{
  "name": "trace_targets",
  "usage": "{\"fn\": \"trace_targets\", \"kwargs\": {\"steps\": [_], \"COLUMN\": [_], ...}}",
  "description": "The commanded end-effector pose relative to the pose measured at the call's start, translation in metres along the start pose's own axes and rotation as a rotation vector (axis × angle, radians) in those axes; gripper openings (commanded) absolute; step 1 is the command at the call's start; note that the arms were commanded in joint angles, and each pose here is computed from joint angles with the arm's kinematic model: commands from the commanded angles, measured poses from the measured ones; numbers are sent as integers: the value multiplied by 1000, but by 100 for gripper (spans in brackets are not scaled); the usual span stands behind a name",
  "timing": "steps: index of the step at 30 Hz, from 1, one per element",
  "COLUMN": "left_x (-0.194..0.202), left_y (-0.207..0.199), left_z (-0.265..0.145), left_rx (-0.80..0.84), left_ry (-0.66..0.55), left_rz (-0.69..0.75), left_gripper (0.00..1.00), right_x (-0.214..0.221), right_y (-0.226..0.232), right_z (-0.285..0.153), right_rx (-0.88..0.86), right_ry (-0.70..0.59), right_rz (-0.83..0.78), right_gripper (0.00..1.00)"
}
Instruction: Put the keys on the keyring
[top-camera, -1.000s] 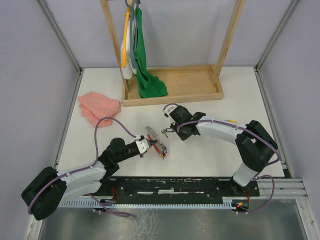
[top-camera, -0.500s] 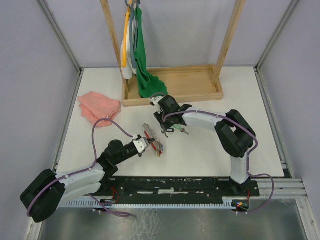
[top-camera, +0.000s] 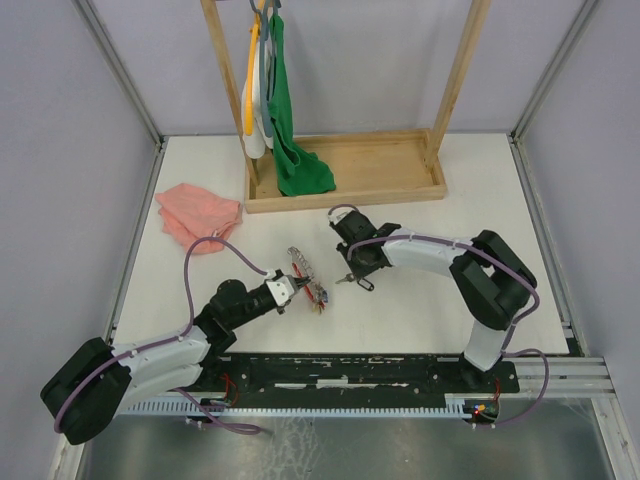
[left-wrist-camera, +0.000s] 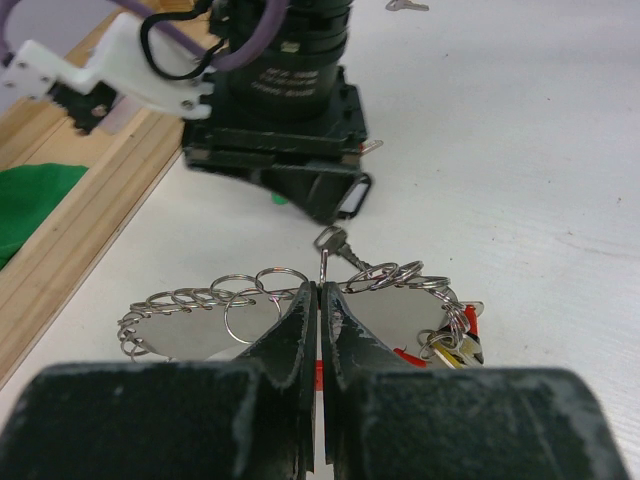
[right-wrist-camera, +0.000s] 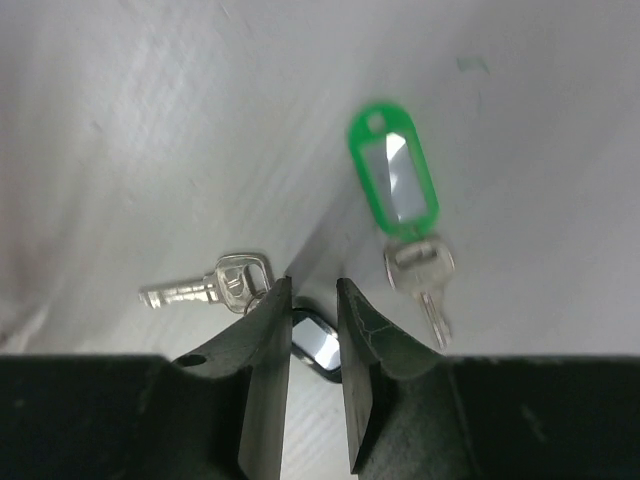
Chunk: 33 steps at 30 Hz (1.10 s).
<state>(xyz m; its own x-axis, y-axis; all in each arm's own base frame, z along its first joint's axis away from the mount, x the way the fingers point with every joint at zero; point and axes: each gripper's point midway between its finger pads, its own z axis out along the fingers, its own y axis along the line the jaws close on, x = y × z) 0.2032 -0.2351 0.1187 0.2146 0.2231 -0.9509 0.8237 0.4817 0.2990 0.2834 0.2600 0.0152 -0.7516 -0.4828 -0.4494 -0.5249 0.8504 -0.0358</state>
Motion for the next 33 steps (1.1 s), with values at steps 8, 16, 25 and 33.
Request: {"fn": "trace_targets", "kwargs": {"steps": [8, 16, 25, 33], "left_x": [-29, -29, -29, -30], "left_y": [7, 6, 5, 5], "left_z": [6, 7, 7, 7], "left_rx": [-13, -9, -3, -4], "left_ry": [-104, -103, -105, -107], "left_rz": [2, 0, 0, -1], "left_gripper": [3, 3, 3, 3], "right_x": [14, 21, 20, 25], "right_y": [-9, 13, 18, 12], "right_z": [-72, -59, -37, -29], "right_rx": [-21, -86, -73, -36], "right_ry": [-18, 75, 119, 145], "right_rz": [42, -83, -129, -137], "right_gripper": [40, 44, 35, 25]}}
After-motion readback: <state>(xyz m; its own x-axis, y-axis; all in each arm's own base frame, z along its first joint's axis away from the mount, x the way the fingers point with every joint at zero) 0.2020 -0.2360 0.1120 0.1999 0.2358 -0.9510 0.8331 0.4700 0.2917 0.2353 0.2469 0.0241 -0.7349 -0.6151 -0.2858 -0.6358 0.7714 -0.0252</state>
